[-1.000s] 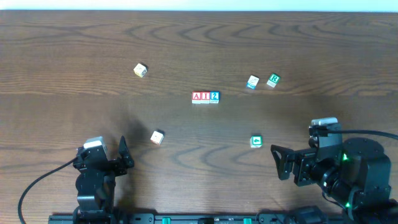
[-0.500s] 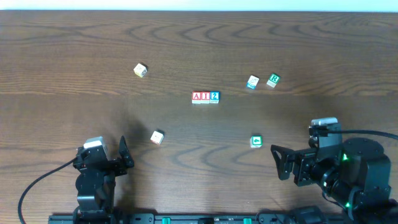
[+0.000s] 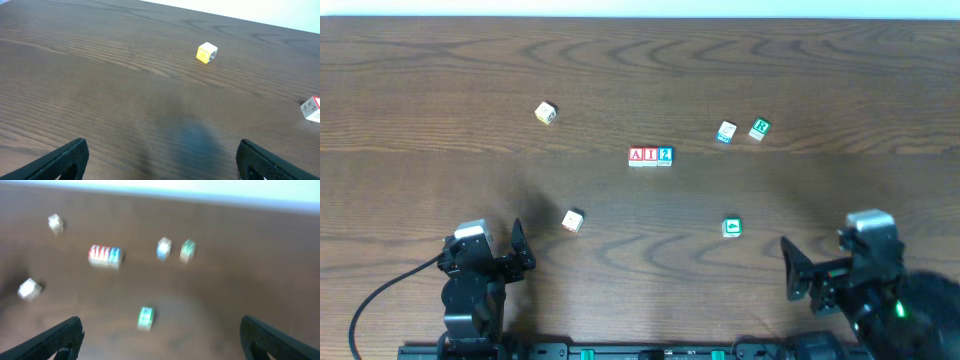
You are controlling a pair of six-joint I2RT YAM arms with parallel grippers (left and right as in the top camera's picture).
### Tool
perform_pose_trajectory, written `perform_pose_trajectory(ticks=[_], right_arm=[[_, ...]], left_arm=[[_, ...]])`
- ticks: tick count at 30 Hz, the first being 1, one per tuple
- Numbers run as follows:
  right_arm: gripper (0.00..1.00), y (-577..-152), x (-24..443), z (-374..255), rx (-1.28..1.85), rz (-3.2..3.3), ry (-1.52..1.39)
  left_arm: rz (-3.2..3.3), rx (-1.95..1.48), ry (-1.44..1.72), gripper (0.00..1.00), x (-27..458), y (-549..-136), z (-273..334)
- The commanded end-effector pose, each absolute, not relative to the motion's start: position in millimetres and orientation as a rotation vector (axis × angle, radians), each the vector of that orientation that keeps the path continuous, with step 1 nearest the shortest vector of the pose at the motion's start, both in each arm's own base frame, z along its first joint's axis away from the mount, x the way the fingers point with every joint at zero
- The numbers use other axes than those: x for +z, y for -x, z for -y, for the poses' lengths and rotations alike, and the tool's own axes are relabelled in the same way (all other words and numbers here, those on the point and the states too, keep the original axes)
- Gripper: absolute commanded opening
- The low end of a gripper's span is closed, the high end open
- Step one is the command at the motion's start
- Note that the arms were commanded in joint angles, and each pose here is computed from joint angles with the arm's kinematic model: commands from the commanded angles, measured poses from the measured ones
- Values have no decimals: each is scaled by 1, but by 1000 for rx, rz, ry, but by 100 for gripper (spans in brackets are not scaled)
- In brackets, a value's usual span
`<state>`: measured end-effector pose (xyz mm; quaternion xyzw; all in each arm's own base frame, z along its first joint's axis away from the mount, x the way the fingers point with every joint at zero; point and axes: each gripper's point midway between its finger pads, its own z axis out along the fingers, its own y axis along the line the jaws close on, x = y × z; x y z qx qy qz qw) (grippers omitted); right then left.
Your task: Spell out Ai2
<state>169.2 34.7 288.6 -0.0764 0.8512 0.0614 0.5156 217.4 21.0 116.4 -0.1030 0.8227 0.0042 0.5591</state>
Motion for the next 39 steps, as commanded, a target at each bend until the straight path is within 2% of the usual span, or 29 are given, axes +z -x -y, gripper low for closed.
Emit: perform_pose_trajectory(ticks=[1, 7, 25, 39], right_arm=[[99, -172, 272, -28, 57, -1979, 238], [99, -183, 201, -20, 18, -1979, 205], [99, -185, 69, -15, 48, -2202, 109], [99, -188, 73, -15, 48, -2183, 108]], left_arm=[[-1948, 35, 243, 95, 109, -217, -24], [-1948, 35, 242, 95, 109, -217, -24], [-1948, 35, 242, 95, 109, -217, -24], [-1948, 35, 242, 95, 109, -217, -24]])
